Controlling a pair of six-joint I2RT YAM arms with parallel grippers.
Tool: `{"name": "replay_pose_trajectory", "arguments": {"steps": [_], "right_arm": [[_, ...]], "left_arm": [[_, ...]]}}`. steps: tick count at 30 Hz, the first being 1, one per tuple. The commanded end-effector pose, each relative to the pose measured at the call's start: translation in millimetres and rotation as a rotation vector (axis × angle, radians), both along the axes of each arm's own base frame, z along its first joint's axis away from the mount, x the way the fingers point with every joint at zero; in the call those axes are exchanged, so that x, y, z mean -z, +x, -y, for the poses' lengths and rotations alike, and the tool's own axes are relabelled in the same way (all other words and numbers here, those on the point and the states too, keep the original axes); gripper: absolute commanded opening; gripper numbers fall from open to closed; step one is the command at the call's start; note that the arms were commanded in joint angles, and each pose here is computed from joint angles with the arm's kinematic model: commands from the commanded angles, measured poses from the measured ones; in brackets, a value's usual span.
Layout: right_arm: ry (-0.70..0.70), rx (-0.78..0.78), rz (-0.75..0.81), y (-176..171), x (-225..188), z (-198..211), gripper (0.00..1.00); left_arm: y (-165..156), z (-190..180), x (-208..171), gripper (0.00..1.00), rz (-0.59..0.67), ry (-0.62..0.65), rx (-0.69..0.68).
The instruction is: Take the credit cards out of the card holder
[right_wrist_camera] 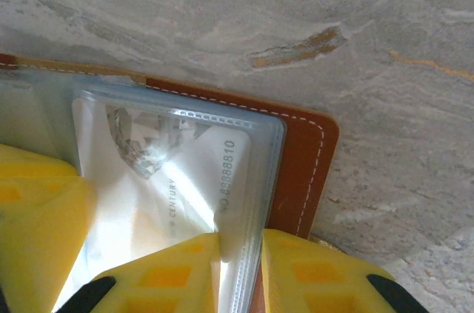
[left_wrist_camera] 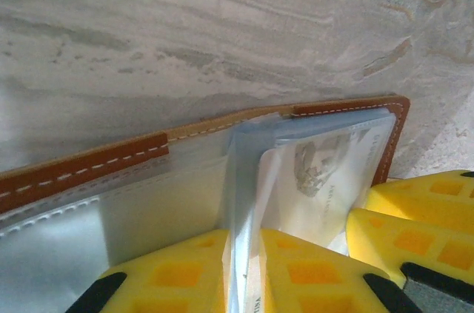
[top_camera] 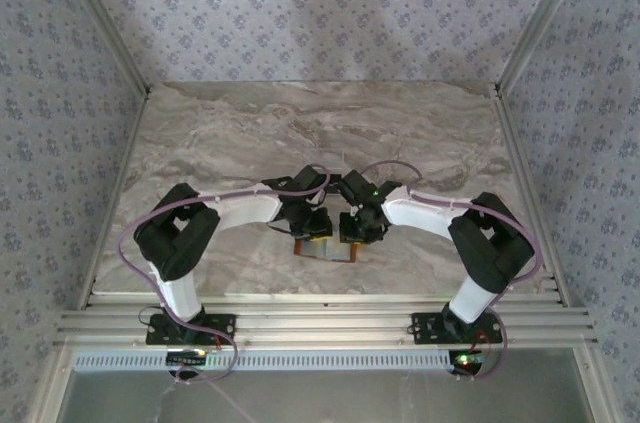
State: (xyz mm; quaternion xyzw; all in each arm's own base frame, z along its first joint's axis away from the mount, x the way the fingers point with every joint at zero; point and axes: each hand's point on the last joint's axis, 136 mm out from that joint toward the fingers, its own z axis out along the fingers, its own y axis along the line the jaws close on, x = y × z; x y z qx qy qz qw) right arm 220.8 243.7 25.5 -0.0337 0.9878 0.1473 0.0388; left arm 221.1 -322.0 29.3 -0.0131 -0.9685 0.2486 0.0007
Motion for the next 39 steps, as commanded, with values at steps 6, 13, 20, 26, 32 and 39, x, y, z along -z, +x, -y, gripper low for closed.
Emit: {"name": "replay_pose_trajectory", "arguments": {"steps": [6, 13, 20, 26, 32, 39], "right_arm": [[-0.05, -0.005, -0.012, -10, 2, 11, 0.28], [-0.054, -0.002, -0.019, -12, 5, 15, 0.28], [-0.051, 0.0, -0.018, -11, 5, 15, 0.3], [-0.05, 0.001, -0.018, -11, 7, 16, 0.29], [-0.046, 0.0, -0.022, -13, 9, 15, 0.27], [-0.041, 0.001, -0.021, -12, 8, 14, 0.25]], "left_arm": [[-14, -25, 13, 0.18, -0.004, 0.193, 0.065], [-13, -27, 7, 0.18, 0.012, 0.193, 0.056], [-11, -32, 4, 0.18, 0.026, 0.21, 0.051], [-7, -37, -2, 0.17, 0.044, 0.221, 0.045], [-4, -34, -10, 0.18, 0.062, 0.191, 0.035], [4, -12, -34, 0.19, 0.084, 0.026, -0.008]]}}
